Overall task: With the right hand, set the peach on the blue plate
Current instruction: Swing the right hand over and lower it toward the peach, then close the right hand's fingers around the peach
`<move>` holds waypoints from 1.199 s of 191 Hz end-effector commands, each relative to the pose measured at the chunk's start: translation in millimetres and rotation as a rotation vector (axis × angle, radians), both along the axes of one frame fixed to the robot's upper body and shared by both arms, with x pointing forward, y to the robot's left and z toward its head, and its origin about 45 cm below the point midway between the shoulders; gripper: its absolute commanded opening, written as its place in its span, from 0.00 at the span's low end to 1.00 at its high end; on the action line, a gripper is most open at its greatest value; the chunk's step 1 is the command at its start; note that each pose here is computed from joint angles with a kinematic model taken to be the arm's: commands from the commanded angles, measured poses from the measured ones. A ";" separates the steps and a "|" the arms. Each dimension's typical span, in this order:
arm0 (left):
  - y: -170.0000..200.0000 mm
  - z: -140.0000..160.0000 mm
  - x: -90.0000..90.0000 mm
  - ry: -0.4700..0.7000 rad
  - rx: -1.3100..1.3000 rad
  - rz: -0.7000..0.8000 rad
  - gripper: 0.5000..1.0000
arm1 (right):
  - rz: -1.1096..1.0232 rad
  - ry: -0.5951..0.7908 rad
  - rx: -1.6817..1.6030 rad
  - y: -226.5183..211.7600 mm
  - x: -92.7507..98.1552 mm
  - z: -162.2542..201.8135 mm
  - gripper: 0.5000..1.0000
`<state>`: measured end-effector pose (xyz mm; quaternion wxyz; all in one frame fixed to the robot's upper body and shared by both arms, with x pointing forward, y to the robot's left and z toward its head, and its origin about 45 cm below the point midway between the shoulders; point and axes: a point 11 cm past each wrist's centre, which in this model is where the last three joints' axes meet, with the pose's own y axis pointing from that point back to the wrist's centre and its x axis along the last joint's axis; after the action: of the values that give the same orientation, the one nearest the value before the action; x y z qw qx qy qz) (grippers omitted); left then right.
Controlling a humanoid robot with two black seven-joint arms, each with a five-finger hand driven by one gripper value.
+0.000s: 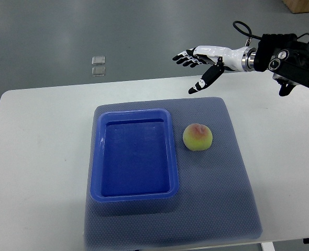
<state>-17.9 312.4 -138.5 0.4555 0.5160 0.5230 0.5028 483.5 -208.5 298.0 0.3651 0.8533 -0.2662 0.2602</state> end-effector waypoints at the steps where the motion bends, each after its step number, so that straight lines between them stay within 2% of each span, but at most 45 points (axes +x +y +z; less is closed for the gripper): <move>1: -0.3 0.0 1.8 -0.003 -0.001 -0.001 1.00 | 0.099 -0.019 -0.214 5.9 -0.1 23.8 0.86; 7: -0.3 0.0 1.8 -0.003 -0.001 -0.001 1.00 | 0.099 -0.019 -0.214 5.9 -0.1 23.8 0.86; 18: -0.3 0.0 2.7 -0.005 -0.001 -0.001 1.00 | 0.182 0.026 -0.309 29.0 -12.0 34.6 0.86; 28: -0.3 0.0 2.7 -0.005 -0.001 -0.001 1.00 | 0.182 0.026 -0.309 29.0 -12.0 34.6 0.86; 29: -0.5 0.0 2.7 -0.005 -0.003 -0.001 1.00 | 0.223 0.067 -0.309 42.1 -21.0 31.2 0.86; 35: -0.5 0.0 2.7 -0.005 -0.003 -0.001 1.00 | 0.247 0.093 -0.293 49.8 -27.2 28.7 0.86; 58: 0.2 0.0 2.7 -0.005 0.000 0.001 1.00 | 0.268 0.135 -0.264 66.1 -35.1 17.2 0.86; 116: 1.3 0.1 1.9 -0.005 0.004 0.001 1.00 | 0.232 0.170 -0.275 53.9 -41.2 -20.5 0.86; 229: 3.4 0.2 1.6 -0.003 0.010 0.001 1.00 | 0.233 0.233 -0.327 30.3 -55.9 -63.3 0.86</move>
<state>-16.3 315.8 -138.4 0.4533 0.5170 0.5203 0.5065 430.8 -171.6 243.9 0.4905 0.8318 -0.0769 0.2482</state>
